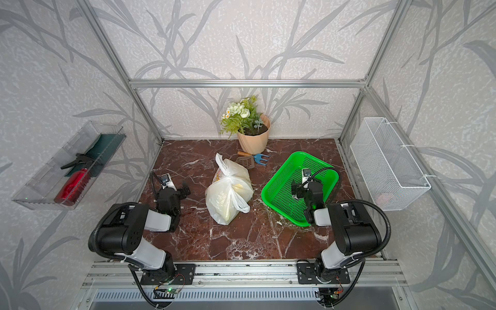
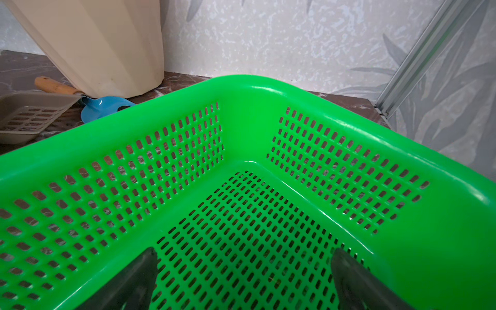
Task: Place the banana into a plastic bag & tie a knot
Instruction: Reset both arms
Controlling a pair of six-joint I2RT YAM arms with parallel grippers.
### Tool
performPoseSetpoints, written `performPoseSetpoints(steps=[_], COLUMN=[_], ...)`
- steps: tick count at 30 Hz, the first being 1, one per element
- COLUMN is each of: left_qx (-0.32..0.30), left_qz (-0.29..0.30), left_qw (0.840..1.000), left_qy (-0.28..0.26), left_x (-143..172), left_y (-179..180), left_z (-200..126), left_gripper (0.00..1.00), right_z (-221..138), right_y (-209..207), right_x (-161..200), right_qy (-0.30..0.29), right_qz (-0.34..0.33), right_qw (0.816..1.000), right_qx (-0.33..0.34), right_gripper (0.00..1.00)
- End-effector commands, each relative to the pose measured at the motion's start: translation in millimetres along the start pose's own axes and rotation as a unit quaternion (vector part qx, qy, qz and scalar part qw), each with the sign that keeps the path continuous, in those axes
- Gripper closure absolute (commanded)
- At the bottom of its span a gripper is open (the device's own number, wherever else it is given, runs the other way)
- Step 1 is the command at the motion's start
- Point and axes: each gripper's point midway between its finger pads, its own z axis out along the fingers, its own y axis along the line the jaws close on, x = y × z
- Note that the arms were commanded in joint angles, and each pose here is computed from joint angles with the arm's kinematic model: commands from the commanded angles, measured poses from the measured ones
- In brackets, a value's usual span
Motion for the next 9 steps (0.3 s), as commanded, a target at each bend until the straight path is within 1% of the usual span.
performPoseSetpoints(steps=[1,9], left_qx=[-0.005,-0.005], left_qz=[-0.008,-0.008], left_qw=[1.000,1.000], left_qy=[-0.023,-0.024], left_x=[-14.0,-14.9], left_y=[1.8,1.7], left_z=[0.5,0.9], left_gripper=[0.01,0.01], right_z=[2.2,2.8], right_y=[0.4,0.8], right_x=[-7.2,-8.1], right_qy=[-0.009,-0.011], right_qz=[-0.001,-0.001], right_qw=[1.000,1.000], right_qx=[-0.003,-0.003], right_gripper=[0.01,0.01])
